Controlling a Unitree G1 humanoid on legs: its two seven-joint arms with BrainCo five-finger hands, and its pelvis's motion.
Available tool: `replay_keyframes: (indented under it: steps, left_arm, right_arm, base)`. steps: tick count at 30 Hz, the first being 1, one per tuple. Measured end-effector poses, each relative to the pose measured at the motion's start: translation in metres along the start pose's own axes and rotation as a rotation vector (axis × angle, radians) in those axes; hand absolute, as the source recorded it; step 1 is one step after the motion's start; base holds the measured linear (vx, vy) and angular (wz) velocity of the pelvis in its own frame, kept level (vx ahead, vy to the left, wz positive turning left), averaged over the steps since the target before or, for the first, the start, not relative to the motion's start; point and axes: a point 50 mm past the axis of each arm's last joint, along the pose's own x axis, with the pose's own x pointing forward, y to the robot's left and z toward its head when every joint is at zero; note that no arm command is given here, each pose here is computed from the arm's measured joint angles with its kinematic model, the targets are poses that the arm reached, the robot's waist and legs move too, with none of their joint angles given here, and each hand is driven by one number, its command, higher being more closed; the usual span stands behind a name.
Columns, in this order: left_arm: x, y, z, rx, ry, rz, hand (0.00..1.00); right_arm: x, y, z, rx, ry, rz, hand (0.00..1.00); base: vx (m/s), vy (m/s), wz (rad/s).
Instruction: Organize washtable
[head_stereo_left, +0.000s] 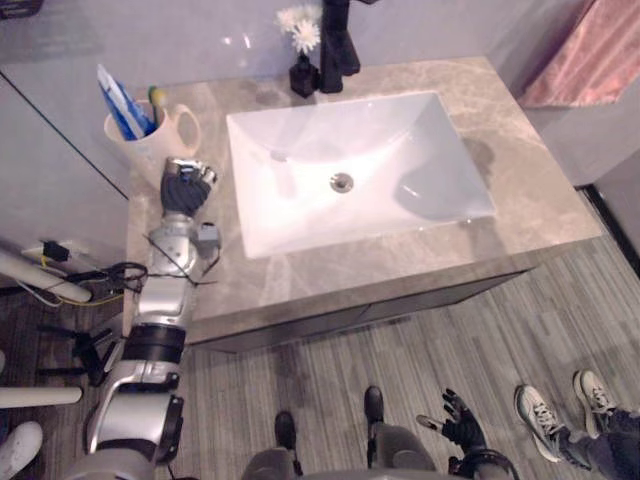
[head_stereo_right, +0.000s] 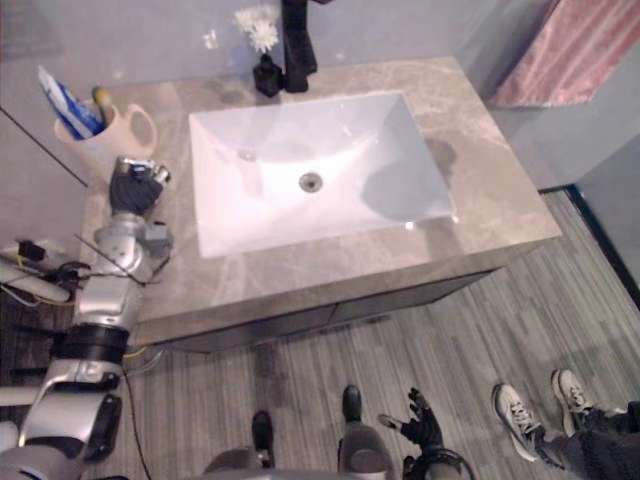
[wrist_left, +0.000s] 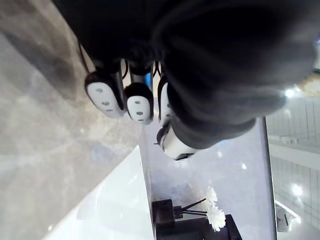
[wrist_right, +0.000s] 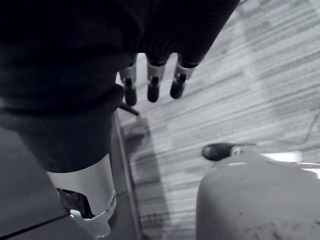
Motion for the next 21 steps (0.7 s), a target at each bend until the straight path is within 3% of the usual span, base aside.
replay_keyframes:
  steps: [15, 21]
  left_arm:
    - [0.017, -0.005, 0.016, -0.013, -0.041, 0.003, 1.0]
    - [-0.001, -0.038, 0.036, -0.092, -0.152, -0.084, 1.0]
  right_arm:
    - [-0.001, 0.001, 0.007, -0.019, -0.034, 0.008, 0.0]
    - [-0.001, 0.003, 0.006, -0.026, -0.033, 0.022, 0.0]
  base:
    - [-0.01, -0.004, 0.01]
    - [-0.01, 0.001, 0.19]
